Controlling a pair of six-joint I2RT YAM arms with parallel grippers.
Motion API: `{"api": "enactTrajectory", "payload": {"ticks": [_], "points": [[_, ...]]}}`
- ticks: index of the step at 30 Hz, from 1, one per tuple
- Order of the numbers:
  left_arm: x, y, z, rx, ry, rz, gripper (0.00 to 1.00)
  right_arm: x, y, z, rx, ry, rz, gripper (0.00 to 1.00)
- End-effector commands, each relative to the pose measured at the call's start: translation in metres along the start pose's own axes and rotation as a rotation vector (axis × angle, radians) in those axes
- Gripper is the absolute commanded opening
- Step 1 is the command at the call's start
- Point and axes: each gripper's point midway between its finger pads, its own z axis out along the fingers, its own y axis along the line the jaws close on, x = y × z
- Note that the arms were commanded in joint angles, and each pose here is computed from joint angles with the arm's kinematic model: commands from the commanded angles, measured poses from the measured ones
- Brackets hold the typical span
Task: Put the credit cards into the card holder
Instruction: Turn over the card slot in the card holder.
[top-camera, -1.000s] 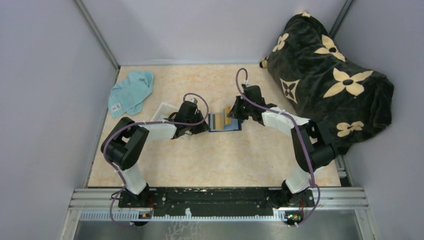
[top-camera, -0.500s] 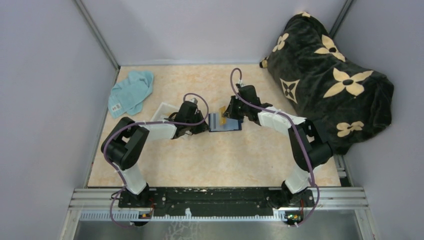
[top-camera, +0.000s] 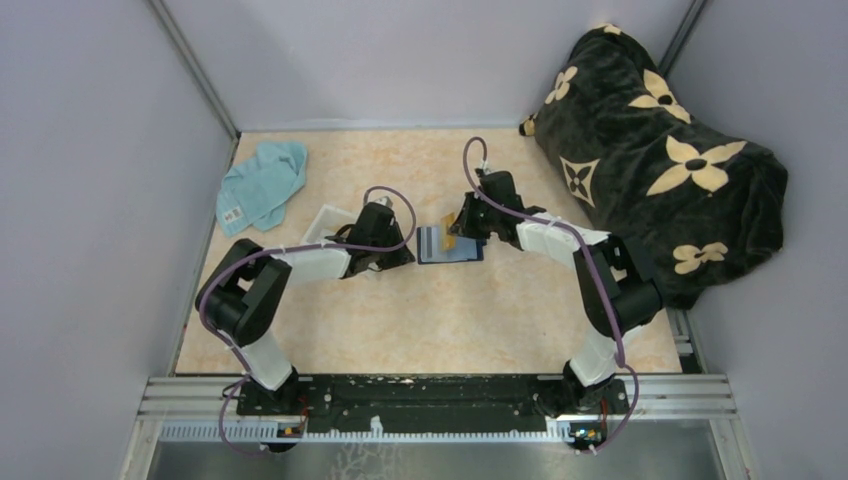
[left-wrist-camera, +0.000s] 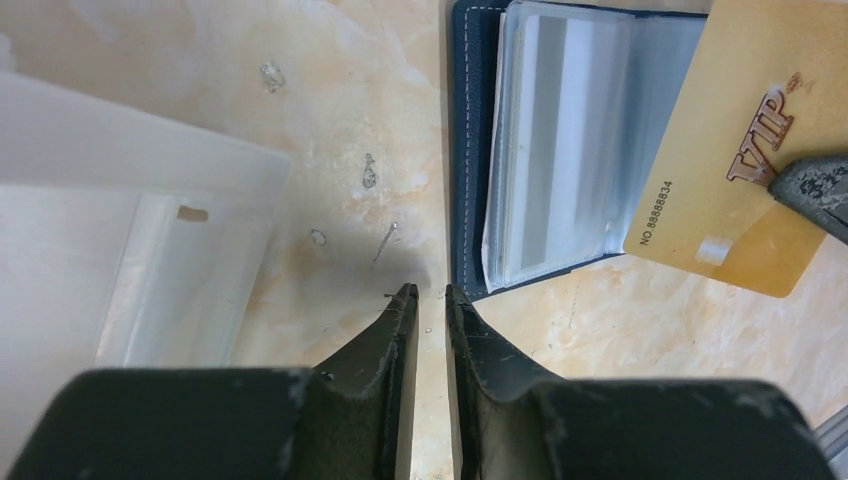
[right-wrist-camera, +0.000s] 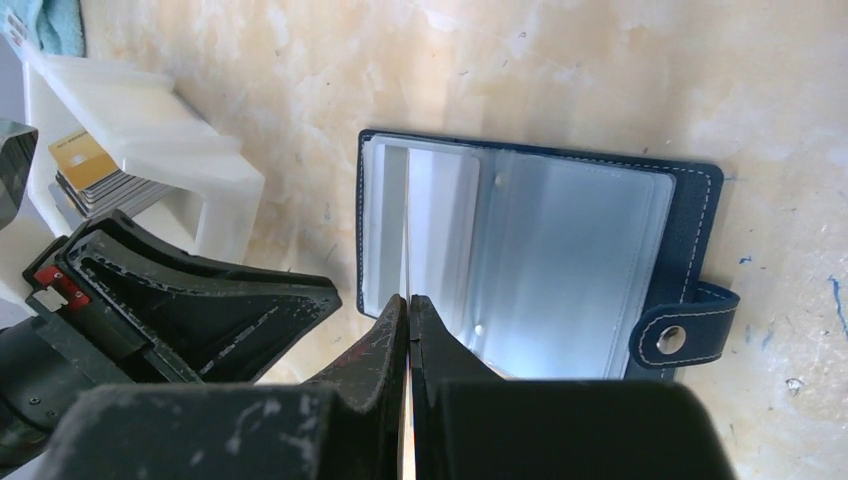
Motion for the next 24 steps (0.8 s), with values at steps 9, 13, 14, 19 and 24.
{"api": "enactTrajectory", "payload": {"ticks": [9,13,14,19,24], "points": [[-0.022,-0.006,0.002,-0.043,-0.037,0.083,0.22,-0.006,-0.015,0.002,-0.047,-0.016,0.004,0.00],[-0.023,-0.002,0.009,-0.072,-0.022,0.097,0.22,-0.002,-0.020,0.005,-0.060,0.003,0.008,0.00],[-0.023,-0.001,0.010,-0.078,-0.021,0.100,0.22,0.000,-0.021,0.006,-0.062,0.006,0.010,0.00],[-0.020,0.005,0.016,-0.103,-0.011,0.107,0.22,0.002,-0.025,0.011,-0.074,0.019,0.016,0.00],[-0.018,0.007,0.021,-0.115,0.001,0.113,0.22,0.002,-0.030,0.013,-0.081,0.021,0.031,0.00]]}}
